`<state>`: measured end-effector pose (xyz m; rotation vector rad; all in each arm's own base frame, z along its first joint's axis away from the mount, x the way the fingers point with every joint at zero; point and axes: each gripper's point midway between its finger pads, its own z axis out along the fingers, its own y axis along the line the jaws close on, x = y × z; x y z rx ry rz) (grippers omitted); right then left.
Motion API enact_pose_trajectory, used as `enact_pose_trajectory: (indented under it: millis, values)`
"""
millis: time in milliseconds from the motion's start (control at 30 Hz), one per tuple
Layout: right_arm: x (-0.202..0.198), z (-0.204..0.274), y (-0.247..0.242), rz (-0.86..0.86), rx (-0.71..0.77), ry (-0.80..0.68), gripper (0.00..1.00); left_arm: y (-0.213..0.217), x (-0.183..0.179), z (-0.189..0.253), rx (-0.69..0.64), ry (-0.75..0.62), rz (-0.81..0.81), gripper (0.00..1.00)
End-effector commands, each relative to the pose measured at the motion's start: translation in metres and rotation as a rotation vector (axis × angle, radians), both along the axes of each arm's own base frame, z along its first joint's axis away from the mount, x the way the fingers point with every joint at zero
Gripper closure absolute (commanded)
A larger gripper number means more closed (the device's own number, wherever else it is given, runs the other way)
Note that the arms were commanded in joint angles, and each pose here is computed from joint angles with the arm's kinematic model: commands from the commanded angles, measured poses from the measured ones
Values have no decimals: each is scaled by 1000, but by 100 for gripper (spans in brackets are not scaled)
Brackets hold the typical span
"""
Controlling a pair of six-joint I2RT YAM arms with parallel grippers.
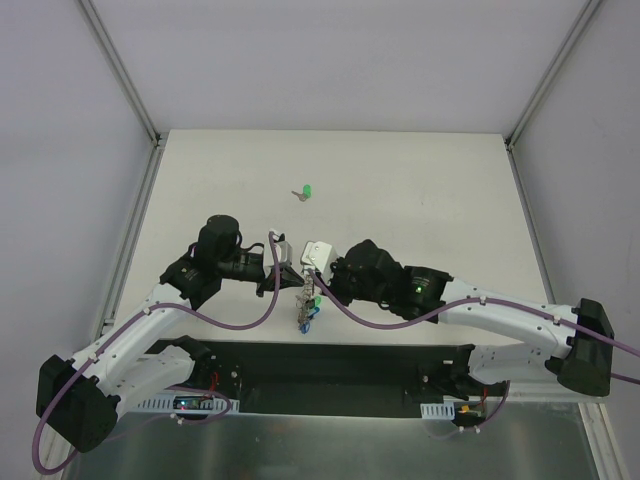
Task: Put the keys on the keyring
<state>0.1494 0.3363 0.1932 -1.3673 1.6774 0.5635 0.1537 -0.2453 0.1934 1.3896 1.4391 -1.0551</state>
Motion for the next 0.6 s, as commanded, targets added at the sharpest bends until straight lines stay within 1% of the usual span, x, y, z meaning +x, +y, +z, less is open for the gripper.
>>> enact_pose_trajectory:
  millis: [0, 567]
  values:
    - [2, 30, 15, 1, 92, -14, 99, -6, -2, 16, -54, -62, -40, 100]
    - [4, 33, 6, -38, 88, -19, 99, -5, -1, 16, -52, -66, -33, 100]
